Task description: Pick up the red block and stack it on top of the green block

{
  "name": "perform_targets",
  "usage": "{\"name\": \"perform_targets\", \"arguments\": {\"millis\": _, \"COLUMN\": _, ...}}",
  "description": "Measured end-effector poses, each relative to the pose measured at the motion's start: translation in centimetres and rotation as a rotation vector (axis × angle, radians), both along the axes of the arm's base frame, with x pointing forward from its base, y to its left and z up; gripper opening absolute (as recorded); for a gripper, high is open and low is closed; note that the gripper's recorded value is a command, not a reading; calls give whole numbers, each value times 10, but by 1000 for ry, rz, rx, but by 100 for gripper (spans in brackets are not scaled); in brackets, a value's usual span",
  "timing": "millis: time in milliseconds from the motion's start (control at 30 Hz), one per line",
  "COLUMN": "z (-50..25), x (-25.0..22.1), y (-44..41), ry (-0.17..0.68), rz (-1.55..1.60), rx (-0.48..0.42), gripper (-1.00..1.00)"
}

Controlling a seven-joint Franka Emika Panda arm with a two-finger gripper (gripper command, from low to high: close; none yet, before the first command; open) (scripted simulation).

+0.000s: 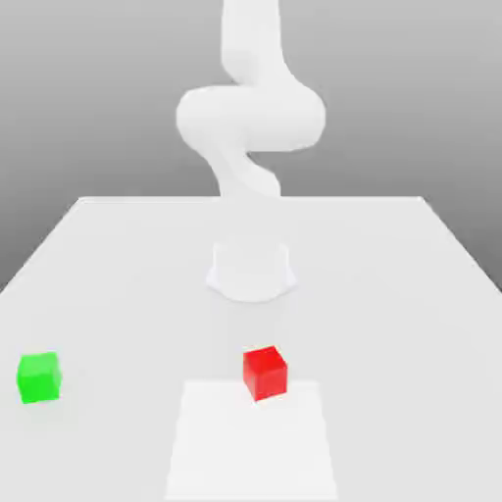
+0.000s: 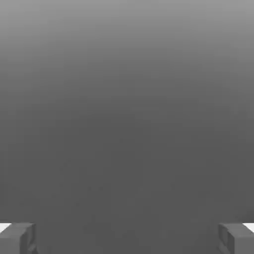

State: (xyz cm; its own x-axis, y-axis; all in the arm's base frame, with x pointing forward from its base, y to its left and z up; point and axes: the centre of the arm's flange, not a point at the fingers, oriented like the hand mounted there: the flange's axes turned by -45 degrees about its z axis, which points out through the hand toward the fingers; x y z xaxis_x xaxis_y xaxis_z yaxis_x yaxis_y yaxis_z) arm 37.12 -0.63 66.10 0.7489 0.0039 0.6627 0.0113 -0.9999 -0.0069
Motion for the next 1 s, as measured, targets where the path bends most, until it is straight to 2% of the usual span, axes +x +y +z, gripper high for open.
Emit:
{"name": "perform_targets", "arguments": {"millis": 133, "z": -99, "x": 31, "y": -3, "ry": 146, "rz": 52, "rx": -16, "gripper": 0}}
{"name": "perform_targets", "arguments": {"millis": 300, "z": -225, "x": 36, "y": 5, "ry": 329, "rz": 134, "rx": -51, "gripper": 0}}
{"name": "perform_targets", "arguments": {"millis": 433, "z": -326, "x": 11, "y": 15, "ry": 488, "rz": 217, "rx": -88, "gripper": 0}}
{"name": "perform_targets", "arguments": {"millis": 567, "z": -429, "x": -40, "y": 24, "ry": 664, "rz": 317, "rx": -131, "gripper": 0}}
{"name": "perform_targets", "arguments": {"millis": 667, "z": -460, "x": -52, "y": 27, "ry": 704, "rz": 346, "rx": -137, "gripper": 0}}
{"name": "perform_targets", "arguments": {"millis": 1000, "z": -506, "x": -54, "y": 27, "ry": 709, "rz": 349, "rx": -140, "gripper": 0}}
